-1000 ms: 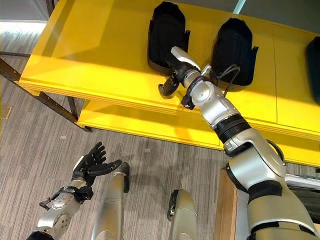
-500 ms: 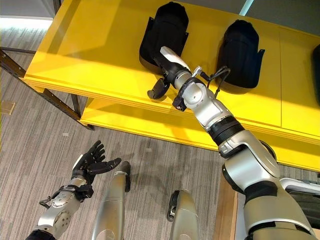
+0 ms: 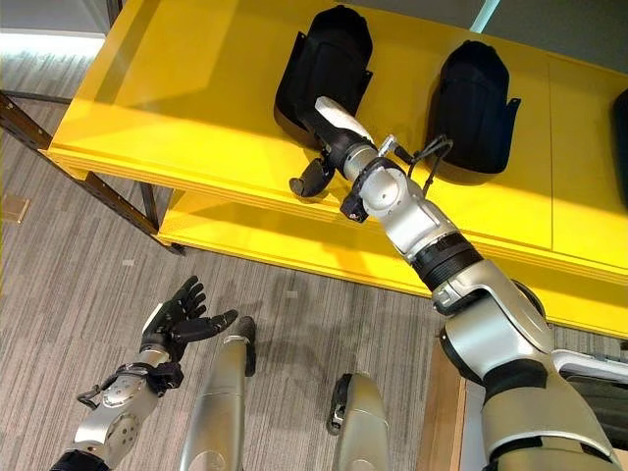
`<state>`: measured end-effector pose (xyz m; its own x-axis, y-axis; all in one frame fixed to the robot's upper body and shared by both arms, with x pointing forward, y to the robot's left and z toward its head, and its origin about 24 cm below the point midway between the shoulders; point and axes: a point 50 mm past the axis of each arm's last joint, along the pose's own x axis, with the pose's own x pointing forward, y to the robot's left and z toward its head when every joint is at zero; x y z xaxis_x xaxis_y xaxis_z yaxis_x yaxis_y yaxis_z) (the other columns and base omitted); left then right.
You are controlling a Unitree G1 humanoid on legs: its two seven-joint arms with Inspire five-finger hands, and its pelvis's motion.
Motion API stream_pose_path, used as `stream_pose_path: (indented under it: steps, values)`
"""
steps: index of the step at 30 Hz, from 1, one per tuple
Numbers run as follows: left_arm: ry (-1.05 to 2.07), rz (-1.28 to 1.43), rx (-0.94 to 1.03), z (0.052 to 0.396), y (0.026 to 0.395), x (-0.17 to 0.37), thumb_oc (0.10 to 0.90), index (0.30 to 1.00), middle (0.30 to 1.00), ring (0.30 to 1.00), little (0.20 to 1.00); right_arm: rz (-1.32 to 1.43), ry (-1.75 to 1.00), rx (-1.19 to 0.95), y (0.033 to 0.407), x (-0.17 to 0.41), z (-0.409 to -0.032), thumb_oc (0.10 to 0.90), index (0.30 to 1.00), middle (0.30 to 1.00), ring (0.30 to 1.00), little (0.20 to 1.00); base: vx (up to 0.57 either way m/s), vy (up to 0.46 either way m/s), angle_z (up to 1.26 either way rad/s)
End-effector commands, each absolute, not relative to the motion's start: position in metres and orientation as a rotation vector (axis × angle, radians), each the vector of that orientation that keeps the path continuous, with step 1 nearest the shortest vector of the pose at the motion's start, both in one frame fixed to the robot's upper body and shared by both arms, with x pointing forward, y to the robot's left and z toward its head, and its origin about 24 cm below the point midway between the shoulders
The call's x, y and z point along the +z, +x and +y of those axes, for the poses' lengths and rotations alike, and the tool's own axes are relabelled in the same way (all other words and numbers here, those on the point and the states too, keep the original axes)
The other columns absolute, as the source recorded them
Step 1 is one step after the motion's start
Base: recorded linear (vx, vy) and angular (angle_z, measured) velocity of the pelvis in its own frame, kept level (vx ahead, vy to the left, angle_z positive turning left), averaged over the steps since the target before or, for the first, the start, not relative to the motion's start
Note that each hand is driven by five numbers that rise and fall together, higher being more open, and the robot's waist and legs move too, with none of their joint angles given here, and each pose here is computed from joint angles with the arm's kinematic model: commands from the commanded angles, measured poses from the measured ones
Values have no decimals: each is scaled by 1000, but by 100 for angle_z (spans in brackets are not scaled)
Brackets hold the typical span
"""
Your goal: Move parts from the plastic box to the shelf.
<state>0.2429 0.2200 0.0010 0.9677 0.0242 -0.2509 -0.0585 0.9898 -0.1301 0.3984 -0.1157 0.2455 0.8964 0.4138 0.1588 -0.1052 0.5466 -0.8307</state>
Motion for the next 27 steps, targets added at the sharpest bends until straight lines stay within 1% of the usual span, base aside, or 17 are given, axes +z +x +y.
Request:
stream_pose_path:
  steps: [1, 6, 16, 27]
  values:
    - [-168, 137, 21, 213, 249, 17, 900, 1000, 1000, 1000, 1000, -449, -929, 315, 392, 260, -118, 900, 1000, 1000, 1000, 1000, 0, 0, 0]
    - [-165, 135, 25, 214, 248, 17, 900, 1000, 1000, 1000, 1000, -443, -943, 298, 392, 260, -125, 900, 1000, 1000, 1000, 1000, 0, 0, 0]
    - [-164, 131, 21, 214, 248, 18, 900, 1000, 1000, 1000, 1000, -450, -967, 296, 391, 263, -128, 900, 1000, 1000, 1000, 1000, 0, 0, 0]
    - [-167, 122, 27, 215, 249, 20, 900, 1000, 1000, 1000, 1000, -493, -1070, 272, 386, 281, -135, 900, 1000, 1000, 1000, 1000, 0, 0, 0]
